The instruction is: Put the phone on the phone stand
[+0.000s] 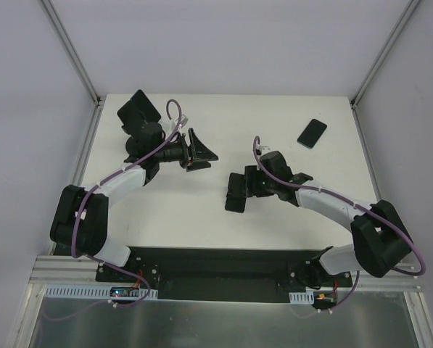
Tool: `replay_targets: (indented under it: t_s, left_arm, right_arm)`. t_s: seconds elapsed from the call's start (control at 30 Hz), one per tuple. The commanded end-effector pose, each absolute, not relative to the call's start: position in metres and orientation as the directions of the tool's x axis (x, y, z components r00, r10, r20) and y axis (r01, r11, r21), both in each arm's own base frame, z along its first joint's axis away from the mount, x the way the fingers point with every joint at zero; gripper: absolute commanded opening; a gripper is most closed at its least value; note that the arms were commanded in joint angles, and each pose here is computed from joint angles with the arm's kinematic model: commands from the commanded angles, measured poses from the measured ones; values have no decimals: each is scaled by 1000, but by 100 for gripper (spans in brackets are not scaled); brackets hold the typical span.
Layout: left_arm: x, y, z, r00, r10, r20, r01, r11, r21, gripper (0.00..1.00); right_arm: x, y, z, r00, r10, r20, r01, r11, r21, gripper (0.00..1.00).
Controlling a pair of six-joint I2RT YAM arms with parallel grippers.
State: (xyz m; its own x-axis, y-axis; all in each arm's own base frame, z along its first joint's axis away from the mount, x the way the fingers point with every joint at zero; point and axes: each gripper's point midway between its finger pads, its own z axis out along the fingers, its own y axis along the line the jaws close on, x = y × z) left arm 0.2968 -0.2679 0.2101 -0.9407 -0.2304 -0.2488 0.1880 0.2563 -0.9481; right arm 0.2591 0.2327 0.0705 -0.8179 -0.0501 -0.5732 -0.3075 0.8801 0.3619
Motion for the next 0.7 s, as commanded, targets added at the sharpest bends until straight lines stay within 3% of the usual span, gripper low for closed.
replay_targets:
  t_s: [0.0,0.2,0.33,0.4,0.5,0.53,0.6,0.67]
  left_arm:
    - [295,-270,242,-906,-207,-370,323,230,-918,72]
    - [295,-271,240,-915,-204,-348,302,225,-926,72]
    - [293,-271,247,-909,-210,-359,315,216,-924,72]
    - [292,-270,250,-905,-213,-369,325,216,-921,73]
    - [293,-270,248,-905,-212,-369,324,218,-921,74]
    - [293,-271,246,-908,-210,-362,318,218,-923,74]
    - [294,-271,243,-912,-210,-353,308,220,-926,74]
    - [295,-271,242,-915,-211,-344,298,219,-929,74]
  right_arm:
    - [286,196,76,-780,-9,-625,-164,968,191,58]
    - [289,201,105,-741,1,-672,-211,949,234,65]
    - [298,186,139,-682,91,-726,-185,939,291,83]
    - [309,176,149,-660,139,-739,-152,938,312,86]
    - [341,138,159,-642,284,-712,9,932,364,95]
    - [357,107,148,-642,353,-681,130,925,357,98]
    - [381,76,162,-620,437,-652,257,898,357,96]
    - [397,40,136,-659,520,-543,414,854,316,96]
